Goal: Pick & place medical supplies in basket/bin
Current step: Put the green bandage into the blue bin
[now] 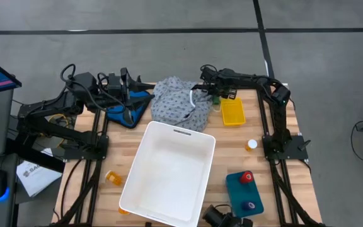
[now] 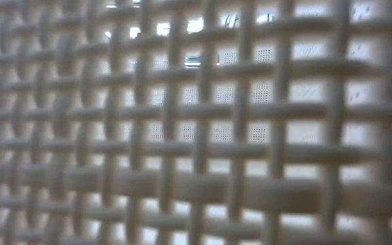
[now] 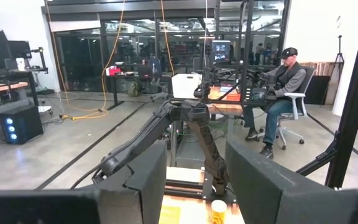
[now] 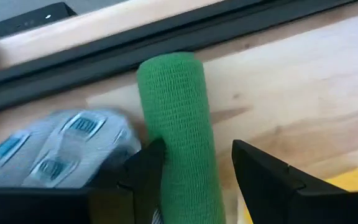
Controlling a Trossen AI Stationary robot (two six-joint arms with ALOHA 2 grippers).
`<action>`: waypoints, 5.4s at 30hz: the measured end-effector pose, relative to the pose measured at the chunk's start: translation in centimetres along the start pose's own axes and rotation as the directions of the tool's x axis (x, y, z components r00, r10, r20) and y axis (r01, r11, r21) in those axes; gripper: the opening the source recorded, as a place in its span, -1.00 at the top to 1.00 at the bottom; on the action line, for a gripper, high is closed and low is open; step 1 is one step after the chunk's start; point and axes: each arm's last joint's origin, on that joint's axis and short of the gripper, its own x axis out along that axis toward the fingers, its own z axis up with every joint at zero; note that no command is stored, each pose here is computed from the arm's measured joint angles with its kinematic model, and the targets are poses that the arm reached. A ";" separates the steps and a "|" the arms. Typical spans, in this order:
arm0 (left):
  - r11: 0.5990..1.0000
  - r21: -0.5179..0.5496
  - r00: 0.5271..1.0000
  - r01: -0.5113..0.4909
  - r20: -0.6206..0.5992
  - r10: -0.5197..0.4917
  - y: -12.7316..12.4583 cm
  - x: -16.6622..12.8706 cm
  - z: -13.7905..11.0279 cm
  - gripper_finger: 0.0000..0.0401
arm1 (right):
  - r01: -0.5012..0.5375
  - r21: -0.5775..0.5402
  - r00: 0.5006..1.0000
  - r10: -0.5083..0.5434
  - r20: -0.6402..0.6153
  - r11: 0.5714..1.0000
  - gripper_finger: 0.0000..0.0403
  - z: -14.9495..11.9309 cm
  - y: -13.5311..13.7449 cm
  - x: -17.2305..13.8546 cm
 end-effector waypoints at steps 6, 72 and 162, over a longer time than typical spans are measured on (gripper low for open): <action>1.000 -0.001 1.000 0.012 0.004 -0.012 0.0 0.0 0.0 0.23 | -0.007 -0.003 1.000 0.007 -0.017 1.000 0.03 -0.5 0.2 -0.1; 0.997 -0.004 0.996 0.078 -0.039 -0.078 -1.1 -0.4 -0.3 0.23 | -0.297 -0.324 0.953 0.302 -0.036 0.898 0.49 -17.4 -14.4 -23.6; 0.992 -0.047 0.988 0.120 -0.096 -0.124 -2.0 -0.6 -0.8 0.23 | -0.346 -0.736 0.495 -0.553 -0.670 0.581 0.36 -33.9 -14.0 -17.7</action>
